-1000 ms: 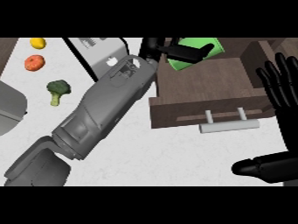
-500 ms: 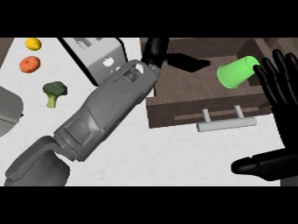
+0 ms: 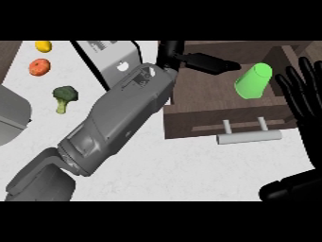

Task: Pick up the cup, place it into the drawer and close the drawer

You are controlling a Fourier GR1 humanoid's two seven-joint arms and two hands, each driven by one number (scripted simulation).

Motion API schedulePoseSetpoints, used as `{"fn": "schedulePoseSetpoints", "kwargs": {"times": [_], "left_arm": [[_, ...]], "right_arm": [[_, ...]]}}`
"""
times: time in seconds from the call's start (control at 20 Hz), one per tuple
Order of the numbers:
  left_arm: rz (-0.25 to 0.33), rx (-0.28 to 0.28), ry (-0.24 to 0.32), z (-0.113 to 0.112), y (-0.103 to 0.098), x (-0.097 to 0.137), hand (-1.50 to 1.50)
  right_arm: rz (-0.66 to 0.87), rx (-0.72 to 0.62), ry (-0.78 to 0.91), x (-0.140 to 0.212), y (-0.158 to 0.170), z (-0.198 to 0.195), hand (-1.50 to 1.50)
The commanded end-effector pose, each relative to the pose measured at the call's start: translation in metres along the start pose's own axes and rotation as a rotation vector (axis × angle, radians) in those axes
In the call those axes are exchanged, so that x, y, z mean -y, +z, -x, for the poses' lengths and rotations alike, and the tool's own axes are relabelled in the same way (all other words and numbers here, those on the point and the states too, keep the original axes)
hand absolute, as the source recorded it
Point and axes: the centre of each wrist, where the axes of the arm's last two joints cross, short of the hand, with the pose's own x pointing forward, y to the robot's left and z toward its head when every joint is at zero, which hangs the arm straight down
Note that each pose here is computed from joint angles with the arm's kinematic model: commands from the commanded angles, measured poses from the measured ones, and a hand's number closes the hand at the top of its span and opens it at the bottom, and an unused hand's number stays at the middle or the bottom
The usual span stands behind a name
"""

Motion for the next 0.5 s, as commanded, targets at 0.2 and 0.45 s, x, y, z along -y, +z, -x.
{"fn": "schedulePoseSetpoints", "kwargs": {"times": [0.2, 0.45], "left_arm": [[-0.047, 0.006, 0.144, -0.001, 0.005, -0.007, -1.5], [-0.097, 0.018, 0.186, -0.014, 0.004, -0.046, -1.5]], "right_arm": [[-0.048, -0.019, 0.036, 0.011, 0.01, -0.018, 1.5], [-0.162, -0.063, 0.238, 0.021, 0.016, -0.017, 1.5]]}}
